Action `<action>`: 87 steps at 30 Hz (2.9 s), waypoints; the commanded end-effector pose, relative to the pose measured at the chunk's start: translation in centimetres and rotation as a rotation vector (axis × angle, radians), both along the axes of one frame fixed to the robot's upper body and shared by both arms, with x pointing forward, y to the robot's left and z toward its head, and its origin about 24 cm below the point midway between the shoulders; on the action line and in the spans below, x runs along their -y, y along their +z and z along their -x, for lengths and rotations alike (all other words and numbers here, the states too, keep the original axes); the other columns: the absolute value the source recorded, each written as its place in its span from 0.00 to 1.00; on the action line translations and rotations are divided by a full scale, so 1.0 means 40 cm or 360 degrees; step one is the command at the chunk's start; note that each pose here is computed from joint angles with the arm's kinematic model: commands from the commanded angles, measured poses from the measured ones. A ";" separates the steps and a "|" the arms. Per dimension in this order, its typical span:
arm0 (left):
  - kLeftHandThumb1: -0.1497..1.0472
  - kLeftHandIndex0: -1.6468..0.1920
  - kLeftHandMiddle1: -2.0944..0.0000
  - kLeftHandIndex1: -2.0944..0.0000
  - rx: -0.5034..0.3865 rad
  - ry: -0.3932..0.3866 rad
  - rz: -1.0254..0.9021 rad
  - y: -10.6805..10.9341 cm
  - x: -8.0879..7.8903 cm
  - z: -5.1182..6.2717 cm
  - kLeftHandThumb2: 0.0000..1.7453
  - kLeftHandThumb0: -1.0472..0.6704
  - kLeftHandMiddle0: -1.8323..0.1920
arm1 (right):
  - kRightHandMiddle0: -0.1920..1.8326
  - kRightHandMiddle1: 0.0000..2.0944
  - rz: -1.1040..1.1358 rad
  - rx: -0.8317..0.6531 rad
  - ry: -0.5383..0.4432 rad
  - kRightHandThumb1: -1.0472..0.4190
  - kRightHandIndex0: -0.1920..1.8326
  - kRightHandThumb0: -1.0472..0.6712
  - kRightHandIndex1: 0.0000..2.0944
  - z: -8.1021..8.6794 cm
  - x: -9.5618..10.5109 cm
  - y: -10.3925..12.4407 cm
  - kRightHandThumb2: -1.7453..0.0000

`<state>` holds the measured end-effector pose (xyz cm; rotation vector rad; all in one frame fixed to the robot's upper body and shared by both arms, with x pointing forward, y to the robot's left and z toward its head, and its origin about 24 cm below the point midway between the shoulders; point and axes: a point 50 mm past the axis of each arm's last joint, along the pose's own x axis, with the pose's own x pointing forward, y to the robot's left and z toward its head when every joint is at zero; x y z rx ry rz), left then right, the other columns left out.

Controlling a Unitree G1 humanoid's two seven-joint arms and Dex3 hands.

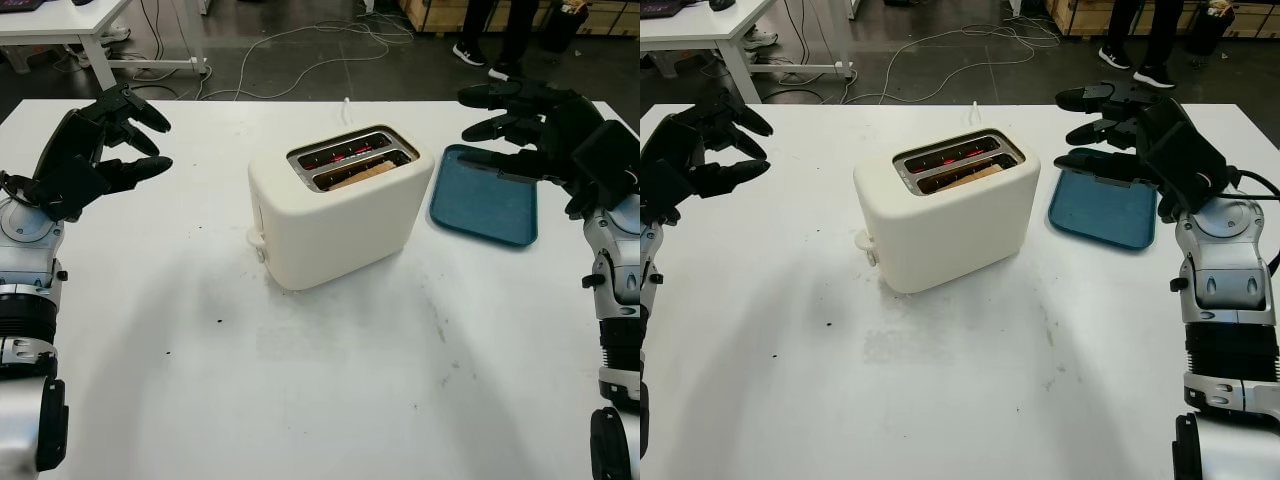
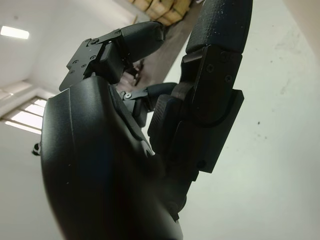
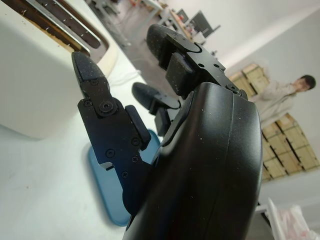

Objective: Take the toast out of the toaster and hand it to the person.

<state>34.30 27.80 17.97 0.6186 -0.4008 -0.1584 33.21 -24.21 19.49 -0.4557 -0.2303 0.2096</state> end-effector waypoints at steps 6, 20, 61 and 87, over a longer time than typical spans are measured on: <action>0.89 0.77 0.29 0.32 0.0014 0.0026 -0.0022 0.006 -0.010 0.003 0.08 0.00 0.74 | 0.39 0.15 -0.0008 0.0033 0.0012 0.25 0.30 0.43 0.45 -0.002 -0.004 0.013 1.00; 0.89 0.77 0.29 0.32 0.0012 0.0023 -0.0013 0.007 -0.008 0.003 0.08 0.00 0.74 | 0.39 0.15 -0.0010 0.0030 0.0001 0.25 0.30 0.43 0.45 0.000 -0.003 0.014 1.00; 0.89 0.77 0.30 0.32 0.0020 0.0017 -0.0017 0.011 -0.006 0.001 0.07 0.00 0.74 | 0.38 0.16 -0.0002 0.0040 0.0028 0.25 0.30 0.42 0.44 -0.003 -0.004 0.020 1.00; 0.89 0.77 0.28 0.31 0.0031 0.0011 -0.0019 0.012 -0.004 0.000 0.07 0.00 0.75 | 0.38 0.17 0.0020 0.0028 0.0035 0.25 0.29 0.44 0.46 -0.007 -0.013 0.025 1.00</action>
